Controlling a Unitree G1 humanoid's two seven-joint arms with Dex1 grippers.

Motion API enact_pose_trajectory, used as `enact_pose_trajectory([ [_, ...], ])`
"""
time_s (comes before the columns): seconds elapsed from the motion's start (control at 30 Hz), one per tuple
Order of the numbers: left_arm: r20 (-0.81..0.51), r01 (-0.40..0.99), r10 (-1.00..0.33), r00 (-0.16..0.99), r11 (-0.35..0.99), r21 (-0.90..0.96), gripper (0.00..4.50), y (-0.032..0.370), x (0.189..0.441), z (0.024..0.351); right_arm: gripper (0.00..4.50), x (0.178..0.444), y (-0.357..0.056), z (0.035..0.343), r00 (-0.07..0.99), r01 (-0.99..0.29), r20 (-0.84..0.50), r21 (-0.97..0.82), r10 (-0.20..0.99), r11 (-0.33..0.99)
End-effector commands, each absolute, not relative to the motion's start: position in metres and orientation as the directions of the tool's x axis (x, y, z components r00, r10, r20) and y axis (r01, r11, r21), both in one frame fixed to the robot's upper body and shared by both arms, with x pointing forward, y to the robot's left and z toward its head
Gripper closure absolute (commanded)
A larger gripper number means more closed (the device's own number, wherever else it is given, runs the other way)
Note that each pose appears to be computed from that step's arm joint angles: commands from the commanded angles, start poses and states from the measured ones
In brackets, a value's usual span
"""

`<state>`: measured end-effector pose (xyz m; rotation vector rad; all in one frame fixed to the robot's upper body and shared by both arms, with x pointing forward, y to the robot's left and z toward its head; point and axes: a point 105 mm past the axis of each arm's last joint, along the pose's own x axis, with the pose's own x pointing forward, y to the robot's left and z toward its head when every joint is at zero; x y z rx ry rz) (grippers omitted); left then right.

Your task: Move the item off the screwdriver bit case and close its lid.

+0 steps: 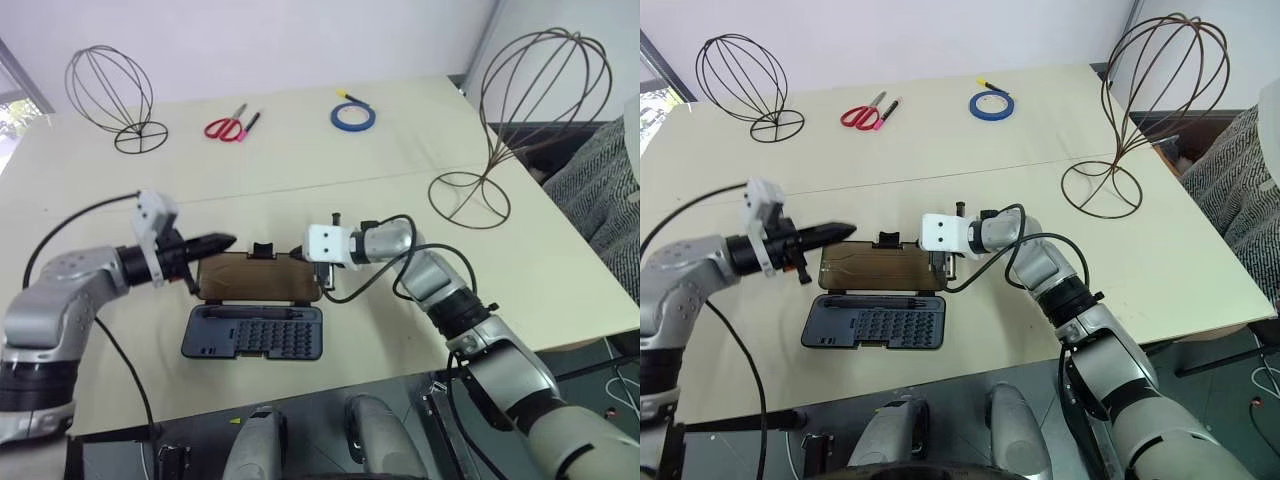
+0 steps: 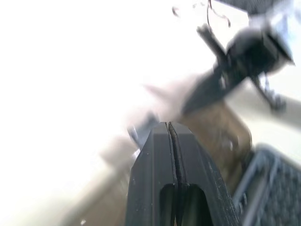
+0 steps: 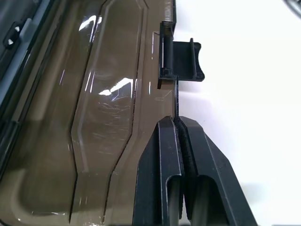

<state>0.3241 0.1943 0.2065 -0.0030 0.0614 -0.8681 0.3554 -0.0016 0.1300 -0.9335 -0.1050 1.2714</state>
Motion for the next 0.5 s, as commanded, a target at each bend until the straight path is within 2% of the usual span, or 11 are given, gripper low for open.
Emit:
enact_pose_trajectory([
  [0.03, 0.086, 0.706, -0.701, 0.708, 0.705, -0.065, 4.50, 0.209, 0.336, 0.242, 4.48, 0.354, 0.004, 0.147, 0.368, -0.681, -0.349, -0.732, 0.862, -0.006],
  [0.13, 0.082, 0.668, -0.663, 0.744, 0.740, -0.078, 4.50, 0.221, 0.344, 0.242, 4.48, 0.353, 0.004, 0.149, 0.373, -0.658, -0.332, -0.753, 0.866, -0.006],
  [0.33, -0.141, 0.630, -0.621, 0.771, 0.776, 0.027, 4.50, 0.243, 0.351, 0.185, 4.48, 0.349, 0.007, 0.160, 0.369, -0.600, -0.305, -0.799, 0.878, -0.026],
  [0.5, -0.187, 0.605, -0.589, 0.786, 0.795, 0.037, 4.50, 0.254, 0.357, 0.156, 4.48, 0.345, 0.008, 0.168, 0.364, -0.545, -0.287, -0.837, 0.886, -0.047],
])
